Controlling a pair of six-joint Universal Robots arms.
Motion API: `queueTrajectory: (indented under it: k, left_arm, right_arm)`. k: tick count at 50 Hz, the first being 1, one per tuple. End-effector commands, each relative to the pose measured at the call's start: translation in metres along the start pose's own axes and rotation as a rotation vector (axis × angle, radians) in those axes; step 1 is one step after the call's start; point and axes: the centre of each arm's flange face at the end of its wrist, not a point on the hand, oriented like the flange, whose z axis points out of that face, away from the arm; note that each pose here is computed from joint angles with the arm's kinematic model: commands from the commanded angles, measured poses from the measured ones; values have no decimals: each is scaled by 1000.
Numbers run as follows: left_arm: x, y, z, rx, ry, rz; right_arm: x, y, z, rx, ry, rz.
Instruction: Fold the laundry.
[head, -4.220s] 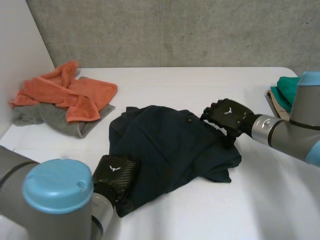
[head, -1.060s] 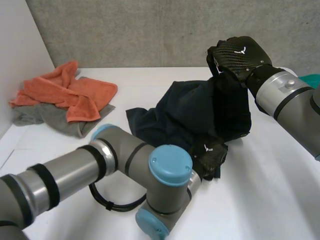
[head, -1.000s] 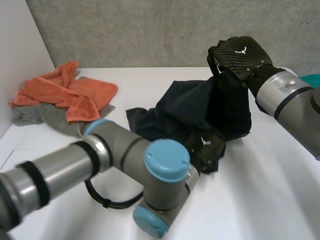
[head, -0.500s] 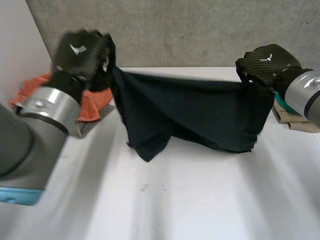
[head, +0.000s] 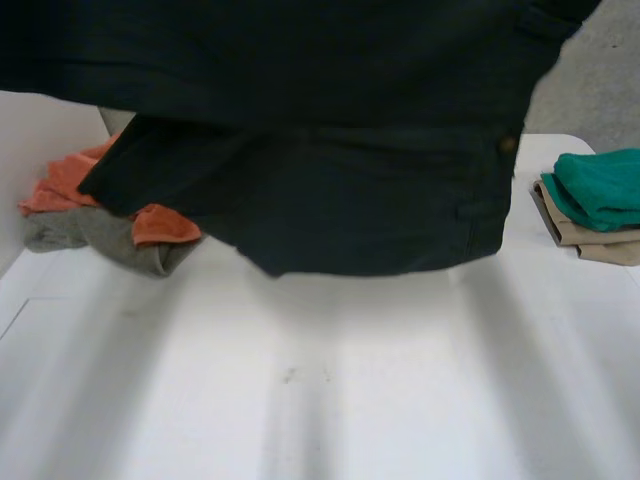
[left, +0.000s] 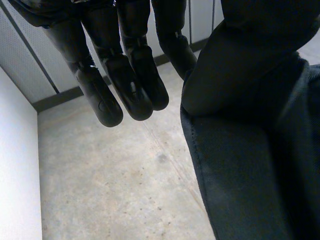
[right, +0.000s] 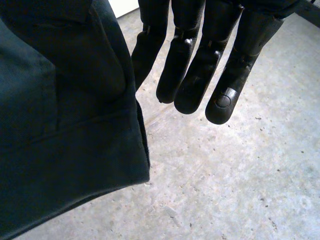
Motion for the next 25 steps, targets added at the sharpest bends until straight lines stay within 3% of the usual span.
queueTrajectory:
  k: [1, 10, 16, 22, 25]
  left_arm:
    - [4, 55, -3, -124, 27, -8]
    - [1, 213, -17, -402, 34, 33]
    - [3, 326, -38, -533, 36, 40]
    - [11, 387, -55, -548, 75, 31]
    - [14, 403, -55, -511, 81, 31]
  right_arm:
    - [-17, 37, 5, -131, -65, 41]
    - [-70, 142, 31, -339, -165, 108]
    - [-107, 231, 50, -381, -134, 43]
    - [-138, 305, 55, -361, -72, -60]
    - [-144, 322, 57, -343, -41, -75]
